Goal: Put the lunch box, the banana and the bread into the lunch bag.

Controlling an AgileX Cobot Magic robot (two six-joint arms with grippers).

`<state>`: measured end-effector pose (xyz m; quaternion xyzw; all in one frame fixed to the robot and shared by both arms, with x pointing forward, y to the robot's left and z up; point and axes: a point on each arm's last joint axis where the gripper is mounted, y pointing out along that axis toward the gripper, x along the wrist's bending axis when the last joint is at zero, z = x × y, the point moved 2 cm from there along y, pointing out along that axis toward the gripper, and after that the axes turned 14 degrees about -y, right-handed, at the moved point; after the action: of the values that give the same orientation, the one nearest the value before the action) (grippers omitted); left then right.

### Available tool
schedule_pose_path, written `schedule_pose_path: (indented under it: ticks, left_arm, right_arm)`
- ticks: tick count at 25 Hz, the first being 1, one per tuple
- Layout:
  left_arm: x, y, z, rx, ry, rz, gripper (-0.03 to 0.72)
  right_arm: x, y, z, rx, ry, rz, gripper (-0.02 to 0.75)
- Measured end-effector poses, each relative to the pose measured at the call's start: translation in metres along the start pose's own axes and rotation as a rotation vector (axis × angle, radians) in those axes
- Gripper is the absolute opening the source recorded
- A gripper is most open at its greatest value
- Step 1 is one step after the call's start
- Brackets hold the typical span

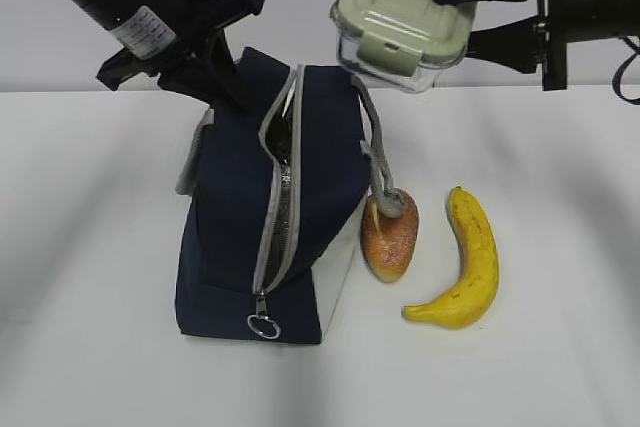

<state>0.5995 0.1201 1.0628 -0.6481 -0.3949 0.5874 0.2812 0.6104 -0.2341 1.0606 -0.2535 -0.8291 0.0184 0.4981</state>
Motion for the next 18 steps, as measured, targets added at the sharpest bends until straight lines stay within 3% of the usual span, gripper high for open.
schedule_pose_path:
  ticks: [10, 18]
  left_arm:
    - [-0.003, 0.000, -0.001, -0.008, -0.004, 0.030, -0.003]
    - [-0.004, 0.000, -0.001, -0.009, -0.005, 0.032, -0.003]
  right_arm:
    - [0.021, 0.044, 0.027, 0.148, -0.012, -0.030, 0.377]
    - [-0.001, 0.063, 0.044, 0.256, -0.021, 0.070, 0.377]
